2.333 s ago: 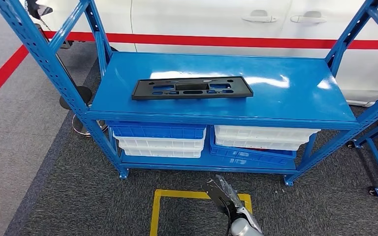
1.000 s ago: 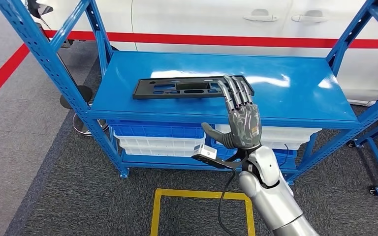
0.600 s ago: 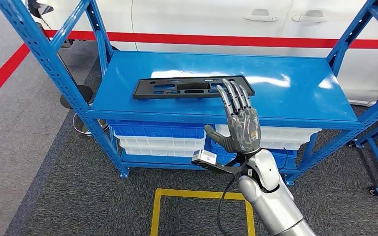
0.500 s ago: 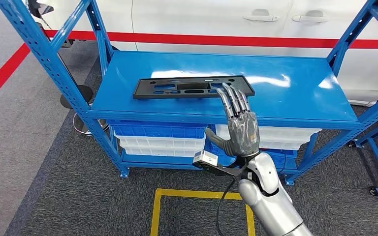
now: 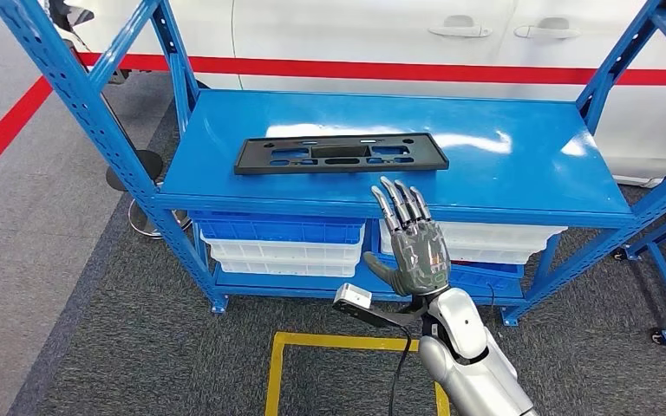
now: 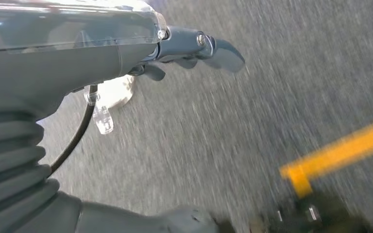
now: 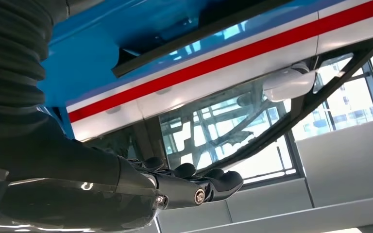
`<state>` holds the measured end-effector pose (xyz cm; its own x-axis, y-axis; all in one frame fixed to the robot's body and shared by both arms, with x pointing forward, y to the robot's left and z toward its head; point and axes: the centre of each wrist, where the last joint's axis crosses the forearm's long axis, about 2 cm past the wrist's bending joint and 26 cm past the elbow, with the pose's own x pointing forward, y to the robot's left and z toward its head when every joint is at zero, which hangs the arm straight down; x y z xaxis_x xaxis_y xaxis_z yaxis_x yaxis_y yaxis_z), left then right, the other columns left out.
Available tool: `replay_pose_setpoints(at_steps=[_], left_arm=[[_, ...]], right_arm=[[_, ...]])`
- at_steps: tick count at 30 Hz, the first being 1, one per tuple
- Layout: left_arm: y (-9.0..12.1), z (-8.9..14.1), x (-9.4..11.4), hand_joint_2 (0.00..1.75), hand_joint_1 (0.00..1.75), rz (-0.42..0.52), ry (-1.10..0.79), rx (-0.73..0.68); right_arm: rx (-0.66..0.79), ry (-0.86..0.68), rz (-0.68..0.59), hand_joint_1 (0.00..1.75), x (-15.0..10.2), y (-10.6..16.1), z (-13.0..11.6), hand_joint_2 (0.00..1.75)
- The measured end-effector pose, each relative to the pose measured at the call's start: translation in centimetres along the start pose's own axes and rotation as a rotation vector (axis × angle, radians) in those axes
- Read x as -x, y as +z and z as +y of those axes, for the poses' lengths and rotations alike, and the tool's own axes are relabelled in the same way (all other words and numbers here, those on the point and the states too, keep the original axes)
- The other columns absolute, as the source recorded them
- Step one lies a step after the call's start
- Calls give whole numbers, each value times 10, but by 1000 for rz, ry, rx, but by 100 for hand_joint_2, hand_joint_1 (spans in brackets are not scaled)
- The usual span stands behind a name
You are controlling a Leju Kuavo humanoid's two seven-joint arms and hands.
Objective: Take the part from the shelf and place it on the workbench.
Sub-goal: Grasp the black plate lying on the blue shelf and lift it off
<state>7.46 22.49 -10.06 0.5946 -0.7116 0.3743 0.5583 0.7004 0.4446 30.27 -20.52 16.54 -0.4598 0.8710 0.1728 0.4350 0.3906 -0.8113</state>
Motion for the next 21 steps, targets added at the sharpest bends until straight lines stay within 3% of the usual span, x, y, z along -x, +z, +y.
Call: replay_pose_setpoints(at_steps=[9,16,21], left_arm=[[1,-2,-2,0,0,-9,51,7],[2,-3,1,0,0,-15,81,2],[3,-5,3,0,0,-10,90,1]], right_arm=[[-4,10,4,0,1,4,4,175],[200,41,-57,0,-13,5,-16,175],[251,24,-77,0,-23,7,-27,175]])
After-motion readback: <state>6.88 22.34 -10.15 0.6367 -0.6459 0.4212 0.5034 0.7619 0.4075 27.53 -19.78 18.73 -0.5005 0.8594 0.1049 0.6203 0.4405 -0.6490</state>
